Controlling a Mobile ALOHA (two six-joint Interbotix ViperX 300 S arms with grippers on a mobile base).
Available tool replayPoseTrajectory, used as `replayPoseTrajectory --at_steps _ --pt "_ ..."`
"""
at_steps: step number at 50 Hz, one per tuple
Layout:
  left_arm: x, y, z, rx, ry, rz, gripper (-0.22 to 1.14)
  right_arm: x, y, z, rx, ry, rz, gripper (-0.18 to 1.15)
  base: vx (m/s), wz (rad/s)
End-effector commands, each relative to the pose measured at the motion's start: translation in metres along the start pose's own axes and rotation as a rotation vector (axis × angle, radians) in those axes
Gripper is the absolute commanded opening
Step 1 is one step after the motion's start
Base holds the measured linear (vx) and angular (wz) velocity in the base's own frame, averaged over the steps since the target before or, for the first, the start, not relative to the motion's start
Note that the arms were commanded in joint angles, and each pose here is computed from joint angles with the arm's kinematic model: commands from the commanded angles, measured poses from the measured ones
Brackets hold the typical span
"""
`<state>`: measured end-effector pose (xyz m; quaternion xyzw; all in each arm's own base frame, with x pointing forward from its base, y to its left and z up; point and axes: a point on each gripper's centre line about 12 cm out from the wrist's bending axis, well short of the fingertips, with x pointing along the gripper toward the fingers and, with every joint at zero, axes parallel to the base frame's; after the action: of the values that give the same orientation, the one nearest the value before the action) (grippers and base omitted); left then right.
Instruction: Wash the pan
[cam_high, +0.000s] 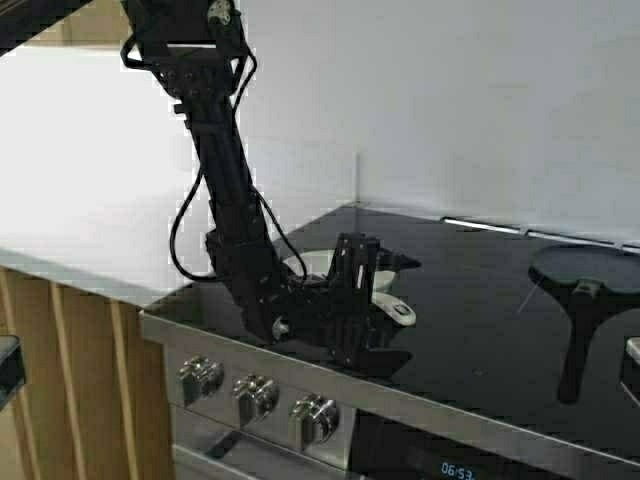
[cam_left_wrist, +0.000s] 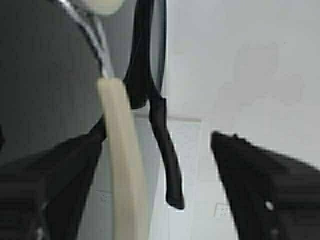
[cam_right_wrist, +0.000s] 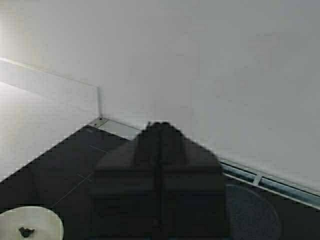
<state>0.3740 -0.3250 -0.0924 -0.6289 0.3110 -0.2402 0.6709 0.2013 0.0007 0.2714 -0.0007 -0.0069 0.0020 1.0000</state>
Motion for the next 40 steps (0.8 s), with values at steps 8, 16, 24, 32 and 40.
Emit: replayPoseTrajectory --at_steps 8,16,24,32,40 --pt "0.008 -0.011 -0.001 -0.018 0.001 -0.028 0.9 0.002 0.0 0.004 0.002 -0.012 0.002 0.07 0.0 0.0" --pt "0.007 -0.008 0.0 -0.054 -0.004 -0.02 0.41 0.002 0.0 0.005 0.002 -0.015 0.002 0.07 0.0 0.0" --pt "0.006 -0.01 0.003 -0.071 -0.032 -0.022 -0.13 0.002 0.0 0.004 0.002 -0.012 0.002 0.07 0.0 0.0" --pt "0.004 -0.018 0.004 -0.071 -0.038 -0.029 0.07 0.002 0.0 0.005 0.002 -0.015 0.002 0.07 0.0 0.0" --pt "0.004 -0.037 0.004 -0.064 -0.036 -0.06 0.02 0.002 0.0 0.005 0.002 -0.014 0.002 0.07 0.0 0.0"
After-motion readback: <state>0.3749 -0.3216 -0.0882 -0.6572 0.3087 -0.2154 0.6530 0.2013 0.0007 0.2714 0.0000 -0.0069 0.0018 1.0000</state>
